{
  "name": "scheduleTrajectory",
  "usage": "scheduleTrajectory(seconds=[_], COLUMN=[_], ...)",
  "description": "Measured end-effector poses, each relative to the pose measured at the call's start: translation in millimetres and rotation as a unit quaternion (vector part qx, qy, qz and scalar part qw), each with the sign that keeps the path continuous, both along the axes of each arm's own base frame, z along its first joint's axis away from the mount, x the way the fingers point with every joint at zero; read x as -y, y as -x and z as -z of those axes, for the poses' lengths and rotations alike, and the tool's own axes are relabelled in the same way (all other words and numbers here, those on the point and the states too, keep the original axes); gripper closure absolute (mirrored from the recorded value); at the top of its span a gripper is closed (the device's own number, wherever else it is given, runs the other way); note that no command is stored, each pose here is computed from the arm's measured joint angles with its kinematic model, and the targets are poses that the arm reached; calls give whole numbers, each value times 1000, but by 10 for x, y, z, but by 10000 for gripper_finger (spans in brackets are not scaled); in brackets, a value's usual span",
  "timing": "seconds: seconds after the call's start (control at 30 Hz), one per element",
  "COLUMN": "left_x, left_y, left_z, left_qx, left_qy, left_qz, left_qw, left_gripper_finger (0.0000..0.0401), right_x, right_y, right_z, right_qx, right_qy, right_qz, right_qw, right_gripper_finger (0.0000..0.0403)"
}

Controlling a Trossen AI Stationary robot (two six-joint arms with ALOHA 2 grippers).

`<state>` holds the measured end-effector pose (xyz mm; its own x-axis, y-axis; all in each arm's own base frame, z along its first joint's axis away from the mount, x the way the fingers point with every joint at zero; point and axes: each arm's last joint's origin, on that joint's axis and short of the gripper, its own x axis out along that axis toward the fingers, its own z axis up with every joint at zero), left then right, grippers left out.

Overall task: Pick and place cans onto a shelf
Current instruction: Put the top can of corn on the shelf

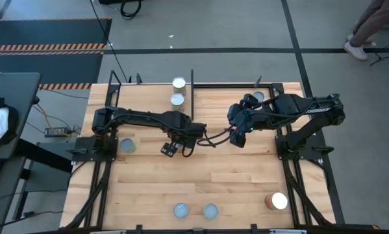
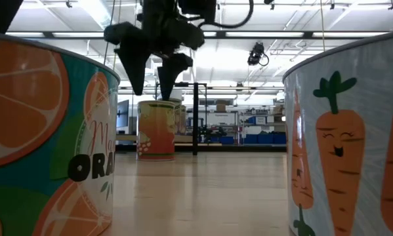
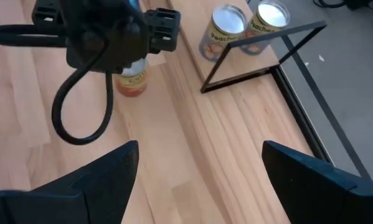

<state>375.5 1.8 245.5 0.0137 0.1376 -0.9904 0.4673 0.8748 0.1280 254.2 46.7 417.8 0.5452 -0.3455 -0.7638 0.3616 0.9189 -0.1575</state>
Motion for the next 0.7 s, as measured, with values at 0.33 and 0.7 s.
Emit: scheduleTrajectory(seconds=[0.33,0.7], left_x=[-78,-199], left_y=[-89,-208], left_z=[107,237], left_qx=[13,38], left_qy=[-18,19], left_qz=[-29,-68], left_qw=[999,997], left_gripper_finger=[49,48], right_x=[3,-40], right_y=[3,24], right_z=[-3,-10], right_qx=[-1,1], right_qy=[2,-16], right_qz=[-4,-13], right_qw=[1000,1000], right_gripper_finger=[54,54])
